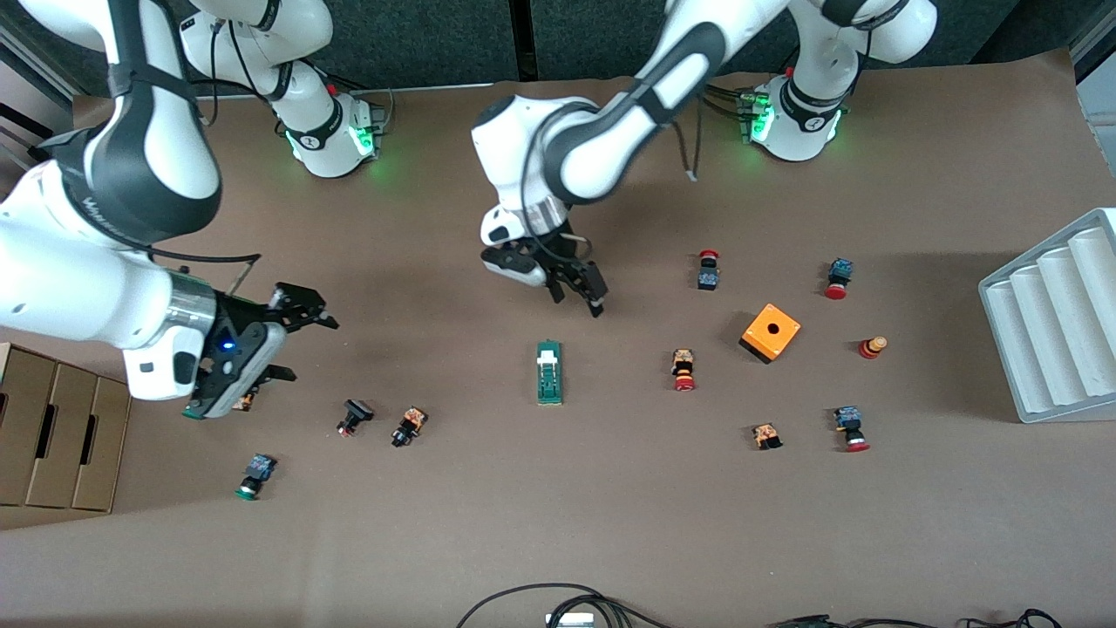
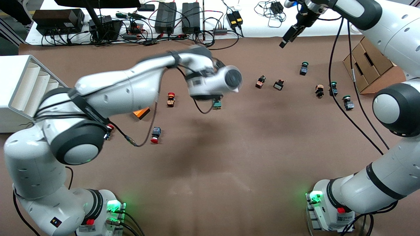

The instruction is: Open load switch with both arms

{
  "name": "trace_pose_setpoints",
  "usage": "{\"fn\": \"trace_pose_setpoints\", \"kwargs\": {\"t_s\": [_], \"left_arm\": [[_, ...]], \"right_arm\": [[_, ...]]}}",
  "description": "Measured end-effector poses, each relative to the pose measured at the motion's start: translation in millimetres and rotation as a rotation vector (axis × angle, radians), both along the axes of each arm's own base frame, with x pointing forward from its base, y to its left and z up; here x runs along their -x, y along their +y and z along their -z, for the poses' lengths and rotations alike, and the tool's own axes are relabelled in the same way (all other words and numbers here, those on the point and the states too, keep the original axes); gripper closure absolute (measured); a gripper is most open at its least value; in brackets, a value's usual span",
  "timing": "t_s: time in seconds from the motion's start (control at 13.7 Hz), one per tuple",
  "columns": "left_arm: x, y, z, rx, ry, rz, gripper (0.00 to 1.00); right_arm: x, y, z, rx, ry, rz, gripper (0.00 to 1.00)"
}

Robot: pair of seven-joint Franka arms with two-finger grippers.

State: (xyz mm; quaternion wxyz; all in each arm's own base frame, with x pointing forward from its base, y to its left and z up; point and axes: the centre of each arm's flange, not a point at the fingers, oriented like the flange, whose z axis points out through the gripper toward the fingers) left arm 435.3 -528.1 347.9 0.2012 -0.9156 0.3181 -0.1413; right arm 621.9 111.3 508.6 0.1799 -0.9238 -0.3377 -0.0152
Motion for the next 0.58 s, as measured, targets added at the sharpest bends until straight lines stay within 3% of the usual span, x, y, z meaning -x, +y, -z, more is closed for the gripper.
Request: {"fn": "trace_pose_setpoints", "kwargs": {"t_s": [0.29, 0.58], "left_arm": [[-58.8, 53.5, -41.8, 0.172, 0.200, -0.135, 0.00], [-106.4, 120.1, -79.0, 0.297, 0.312, -0.222, 0.00]], "right_arm": [[2.8, -64.4, -8.2, 0.037, 0.035, 0.084, 0.00], [9.2, -112.3, -19.3, 0.197, 0.032, 0.136, 0.00]]}}
